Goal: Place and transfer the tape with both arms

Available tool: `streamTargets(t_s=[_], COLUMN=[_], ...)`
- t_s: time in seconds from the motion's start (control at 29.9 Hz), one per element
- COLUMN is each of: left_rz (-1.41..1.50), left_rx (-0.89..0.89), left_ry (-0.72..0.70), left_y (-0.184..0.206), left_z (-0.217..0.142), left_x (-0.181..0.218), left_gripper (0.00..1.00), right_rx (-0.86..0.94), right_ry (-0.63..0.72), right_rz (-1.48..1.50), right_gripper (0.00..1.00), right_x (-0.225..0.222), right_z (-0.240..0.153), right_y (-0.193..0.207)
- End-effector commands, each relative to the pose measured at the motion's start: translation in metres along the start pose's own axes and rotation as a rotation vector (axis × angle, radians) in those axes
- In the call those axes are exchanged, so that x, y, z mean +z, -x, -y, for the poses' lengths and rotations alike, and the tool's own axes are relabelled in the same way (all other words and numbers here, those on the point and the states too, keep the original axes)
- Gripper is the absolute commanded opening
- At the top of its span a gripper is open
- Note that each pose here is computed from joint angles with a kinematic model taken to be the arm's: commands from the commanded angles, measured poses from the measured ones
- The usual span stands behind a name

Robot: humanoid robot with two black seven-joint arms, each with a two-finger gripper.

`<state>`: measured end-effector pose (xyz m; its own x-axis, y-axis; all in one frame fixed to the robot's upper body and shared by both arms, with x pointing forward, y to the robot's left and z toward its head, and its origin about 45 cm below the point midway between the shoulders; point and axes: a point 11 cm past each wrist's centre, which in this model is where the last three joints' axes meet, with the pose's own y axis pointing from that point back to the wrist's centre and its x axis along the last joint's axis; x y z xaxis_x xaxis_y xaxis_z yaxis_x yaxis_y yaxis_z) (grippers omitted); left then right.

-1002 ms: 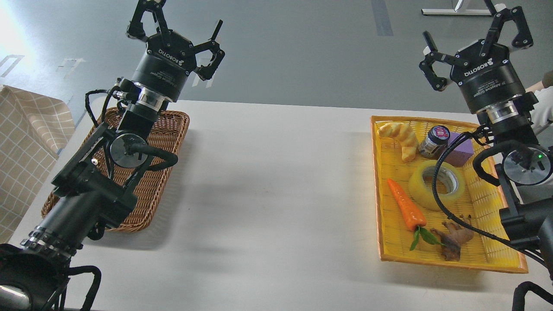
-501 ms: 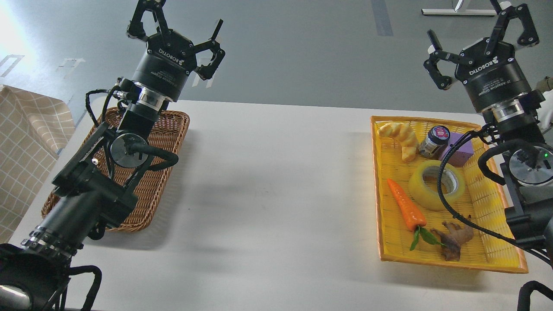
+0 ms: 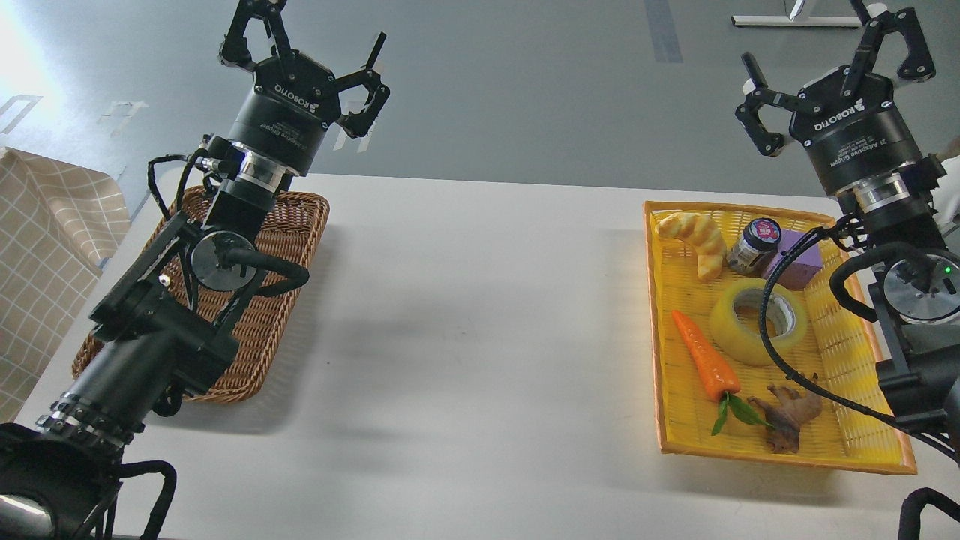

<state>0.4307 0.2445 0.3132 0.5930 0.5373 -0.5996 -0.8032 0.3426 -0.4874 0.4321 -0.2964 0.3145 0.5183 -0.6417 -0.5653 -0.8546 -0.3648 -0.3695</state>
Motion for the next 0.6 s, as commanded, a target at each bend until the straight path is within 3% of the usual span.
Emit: streamTargets(t_s=[0.0, 0.23, 0.57], left_rz=[0.000, 0.000, 0.000], left_rx=[0.000, 0.000, -0.004], left_ry=[0.000, 0.000, 0.002], left_y=[0.000, 0.000, 0.001], left_z=[0.000, 0.000, 0.001], left_x=[0.000, 0.000, 0.001], left_gripper=[0.98, 0.98, 0.98], right_rx=[0.000, 0.004, 0.025], right_ry=[0.000, 0.017, 0.145], right_rz=[-0.001, -0.023, -0.248], right_gripper=[1.00, 1.00, 1.00], right_x=[0.000, -0.001, -0.029], right_z=[0.000, -0.003, -0.017], right_y=[0.000, -0.003, -0.019])
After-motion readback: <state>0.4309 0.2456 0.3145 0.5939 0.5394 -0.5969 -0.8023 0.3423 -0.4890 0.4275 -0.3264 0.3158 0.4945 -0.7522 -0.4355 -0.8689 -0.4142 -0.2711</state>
